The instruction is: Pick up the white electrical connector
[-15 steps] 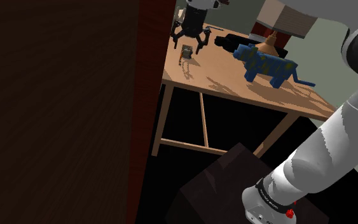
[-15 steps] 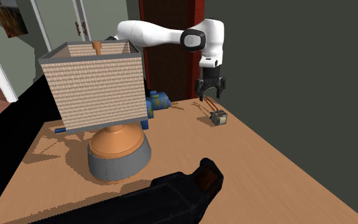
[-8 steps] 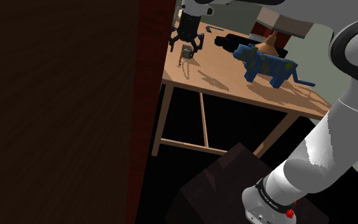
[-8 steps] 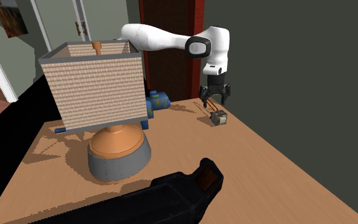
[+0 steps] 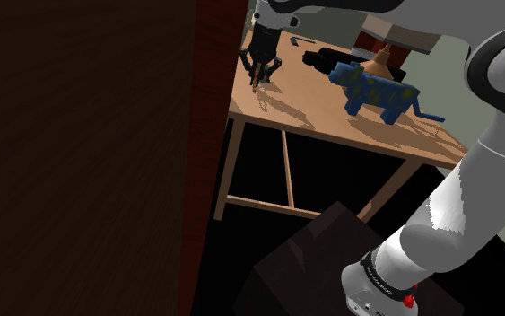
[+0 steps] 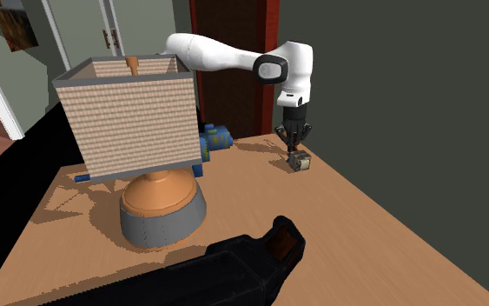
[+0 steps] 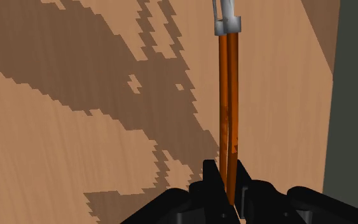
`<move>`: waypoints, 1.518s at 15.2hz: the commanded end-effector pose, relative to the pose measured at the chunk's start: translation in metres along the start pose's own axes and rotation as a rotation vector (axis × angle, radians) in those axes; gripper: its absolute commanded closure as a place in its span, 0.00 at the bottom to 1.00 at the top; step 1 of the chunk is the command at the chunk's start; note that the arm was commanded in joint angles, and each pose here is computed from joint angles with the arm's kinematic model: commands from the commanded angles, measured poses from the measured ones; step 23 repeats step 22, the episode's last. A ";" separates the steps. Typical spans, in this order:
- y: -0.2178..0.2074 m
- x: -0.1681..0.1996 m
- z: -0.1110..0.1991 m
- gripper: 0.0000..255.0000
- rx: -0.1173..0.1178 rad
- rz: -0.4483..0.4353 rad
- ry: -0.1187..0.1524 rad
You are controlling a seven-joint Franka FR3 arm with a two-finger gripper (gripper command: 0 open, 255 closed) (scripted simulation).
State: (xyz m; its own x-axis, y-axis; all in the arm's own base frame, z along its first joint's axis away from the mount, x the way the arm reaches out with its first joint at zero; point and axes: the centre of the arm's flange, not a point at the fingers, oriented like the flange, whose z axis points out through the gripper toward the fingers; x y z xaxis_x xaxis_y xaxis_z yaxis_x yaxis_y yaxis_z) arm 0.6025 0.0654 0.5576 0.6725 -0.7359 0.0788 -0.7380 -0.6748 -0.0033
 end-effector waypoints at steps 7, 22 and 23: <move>0.000 0.001 -0.011 1.00 0.000 0.000 0.000; 0.000 0.006 -0.080 1.00 0.000 0.000 0.000; 0.000 0.006 -0.080 1.00 0.000 0.000 0.000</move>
